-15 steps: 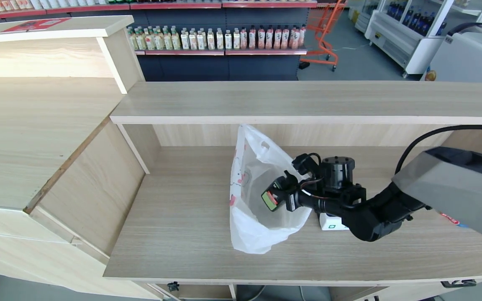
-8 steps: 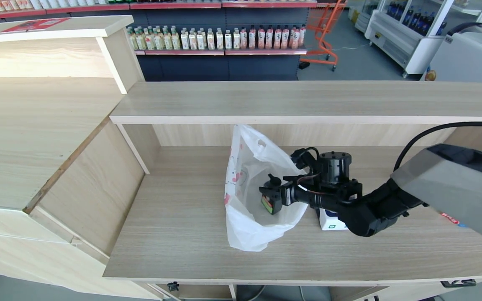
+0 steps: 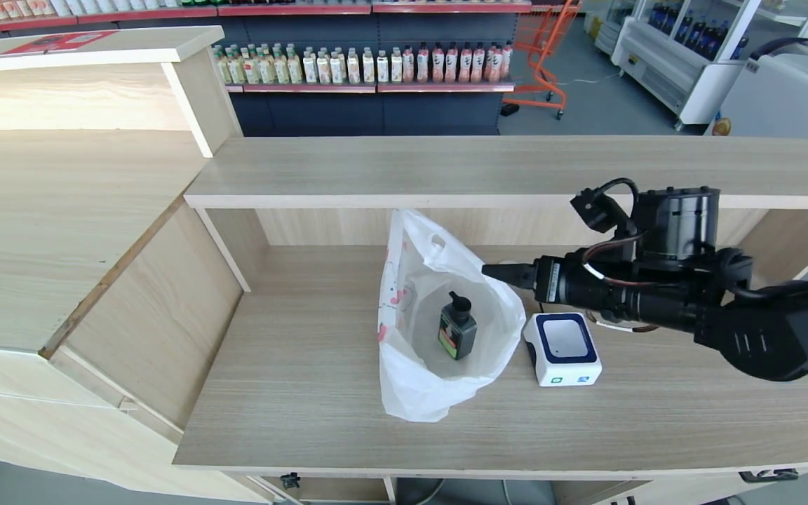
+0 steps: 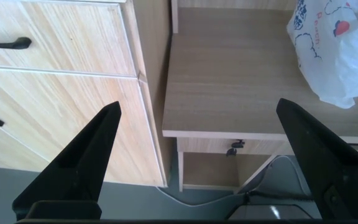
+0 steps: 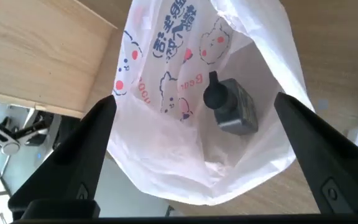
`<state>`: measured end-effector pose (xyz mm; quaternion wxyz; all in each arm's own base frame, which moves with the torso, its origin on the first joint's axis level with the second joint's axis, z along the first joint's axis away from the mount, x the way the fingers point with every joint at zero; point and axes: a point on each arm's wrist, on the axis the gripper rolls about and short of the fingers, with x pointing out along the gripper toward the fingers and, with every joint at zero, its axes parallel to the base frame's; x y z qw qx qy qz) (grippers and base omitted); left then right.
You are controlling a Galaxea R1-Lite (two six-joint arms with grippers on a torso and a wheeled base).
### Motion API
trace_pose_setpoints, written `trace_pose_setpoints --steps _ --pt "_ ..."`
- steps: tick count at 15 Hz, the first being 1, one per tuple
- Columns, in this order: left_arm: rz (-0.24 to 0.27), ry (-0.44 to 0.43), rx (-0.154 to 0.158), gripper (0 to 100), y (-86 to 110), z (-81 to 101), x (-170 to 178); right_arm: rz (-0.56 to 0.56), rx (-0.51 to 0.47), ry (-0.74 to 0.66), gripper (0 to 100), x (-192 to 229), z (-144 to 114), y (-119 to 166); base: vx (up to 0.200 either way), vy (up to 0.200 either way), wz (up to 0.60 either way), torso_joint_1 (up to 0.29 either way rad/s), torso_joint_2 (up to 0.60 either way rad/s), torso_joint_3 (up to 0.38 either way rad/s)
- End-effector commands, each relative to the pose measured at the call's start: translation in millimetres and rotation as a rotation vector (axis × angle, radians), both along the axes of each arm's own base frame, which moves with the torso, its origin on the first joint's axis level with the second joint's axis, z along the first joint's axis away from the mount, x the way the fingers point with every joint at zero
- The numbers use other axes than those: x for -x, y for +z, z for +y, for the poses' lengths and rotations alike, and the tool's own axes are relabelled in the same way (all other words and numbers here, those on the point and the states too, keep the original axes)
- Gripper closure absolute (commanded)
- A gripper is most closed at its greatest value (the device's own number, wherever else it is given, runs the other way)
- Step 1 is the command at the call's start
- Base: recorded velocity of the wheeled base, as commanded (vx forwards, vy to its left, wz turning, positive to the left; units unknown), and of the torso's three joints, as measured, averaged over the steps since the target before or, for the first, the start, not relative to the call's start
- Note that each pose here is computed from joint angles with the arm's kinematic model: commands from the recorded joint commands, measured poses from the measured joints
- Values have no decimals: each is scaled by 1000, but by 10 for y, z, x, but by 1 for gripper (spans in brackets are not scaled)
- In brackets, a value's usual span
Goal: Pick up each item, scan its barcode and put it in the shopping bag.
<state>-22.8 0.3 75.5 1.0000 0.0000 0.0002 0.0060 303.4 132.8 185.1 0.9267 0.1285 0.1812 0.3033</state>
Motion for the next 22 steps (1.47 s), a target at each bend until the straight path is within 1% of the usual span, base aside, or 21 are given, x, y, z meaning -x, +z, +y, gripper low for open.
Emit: trace_pose_setpoints --steps 1,3,5,6,8,12,17,18,19,22 --pt "0 0 0 0 0 0 0 -1 20 -212 0 625 -581 268 0 0 0 0 0 0" --pt "0 0 0 0 0 0 0 36 89 -415 0 993 -926 223 0 0 0 0 0 0" --pt "0 -1 2 0 0 0 0 78 111 -513 0 1397 -1141 113 0 0 0 0 0 0" --pt "0 -1 0 0 0 0 0 87 113 -534 0 1563 -1192 80 0 0 0 0 0 0" --pt "0 2 0 0 0 0 0 93 112 -565 0 1746 -1247 90 0 0 0 0 0 0" --pt "0 -1 2 0 0 0 0 114 116 -586 0 1942 -1282 94 0 0 0 0 0 0" --pt "0 2 -5 0 0 0 0 110 114 -586 0 1980 -1283 100 0 -200 0 -1 -2 6" --pt "0 2 -9 0 0 0 0 116 116 -586 0 1983 -1283 97 0 -200 0 2 7 -2" --pt "0 2 -25 0 0 0 0 126 120 -585 0 1994 -1284 94 0 -200 0 -12 -7 7" --pt "0 3 -26 0 0 0 0 143 124 -585 0 2009 -1284 87 0 -200 0 7 -2 6"
